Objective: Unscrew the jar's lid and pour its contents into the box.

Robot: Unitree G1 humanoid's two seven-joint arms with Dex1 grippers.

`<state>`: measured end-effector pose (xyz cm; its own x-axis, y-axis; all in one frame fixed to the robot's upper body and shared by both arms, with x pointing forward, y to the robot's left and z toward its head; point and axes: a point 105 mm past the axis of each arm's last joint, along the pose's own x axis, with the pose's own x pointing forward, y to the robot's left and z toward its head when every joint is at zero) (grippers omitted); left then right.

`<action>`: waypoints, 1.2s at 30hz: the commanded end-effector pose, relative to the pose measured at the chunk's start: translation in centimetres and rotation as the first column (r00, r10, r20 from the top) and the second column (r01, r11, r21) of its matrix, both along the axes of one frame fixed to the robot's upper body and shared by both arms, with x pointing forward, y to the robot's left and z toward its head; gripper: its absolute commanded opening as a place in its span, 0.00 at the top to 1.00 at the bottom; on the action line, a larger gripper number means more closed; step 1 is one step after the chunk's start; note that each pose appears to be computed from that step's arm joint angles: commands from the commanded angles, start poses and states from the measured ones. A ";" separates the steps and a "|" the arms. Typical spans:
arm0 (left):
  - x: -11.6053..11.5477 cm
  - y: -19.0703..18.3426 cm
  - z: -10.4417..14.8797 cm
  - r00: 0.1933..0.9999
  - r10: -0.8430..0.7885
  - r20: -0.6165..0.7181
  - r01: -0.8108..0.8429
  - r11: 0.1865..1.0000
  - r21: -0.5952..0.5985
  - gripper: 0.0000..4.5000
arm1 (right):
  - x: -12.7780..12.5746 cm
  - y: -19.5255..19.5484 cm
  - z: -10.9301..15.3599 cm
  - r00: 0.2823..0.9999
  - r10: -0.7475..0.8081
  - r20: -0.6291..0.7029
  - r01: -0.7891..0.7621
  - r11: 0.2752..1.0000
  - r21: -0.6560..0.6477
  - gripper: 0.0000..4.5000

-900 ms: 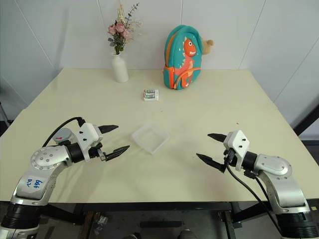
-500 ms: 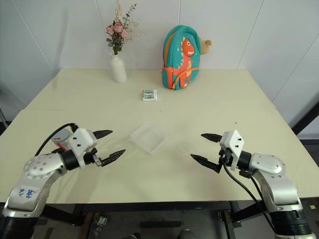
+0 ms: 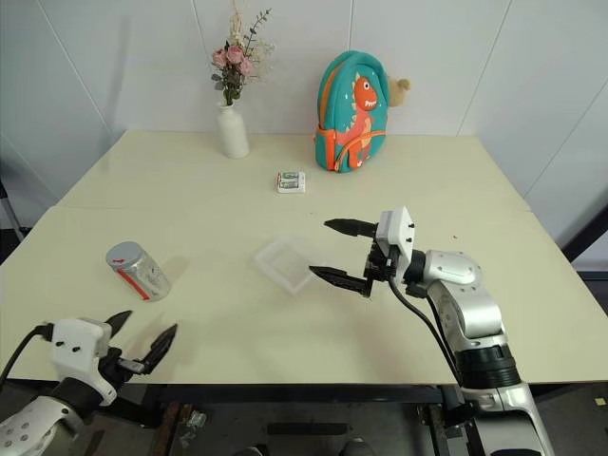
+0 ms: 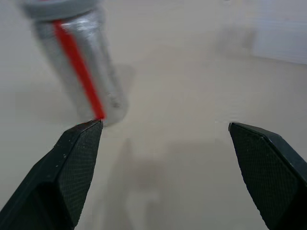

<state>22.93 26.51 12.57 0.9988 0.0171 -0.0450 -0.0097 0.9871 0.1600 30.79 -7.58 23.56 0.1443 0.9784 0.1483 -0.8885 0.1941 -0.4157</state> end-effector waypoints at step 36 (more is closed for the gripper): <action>10.4 3.8 4.1 0.972 -0.001 0.237 -0.014 0.998 0.063 0.22 | -2.7 1.0 1.5 0.999 -0.014 0.036 0.013 0.999 0.034 0.00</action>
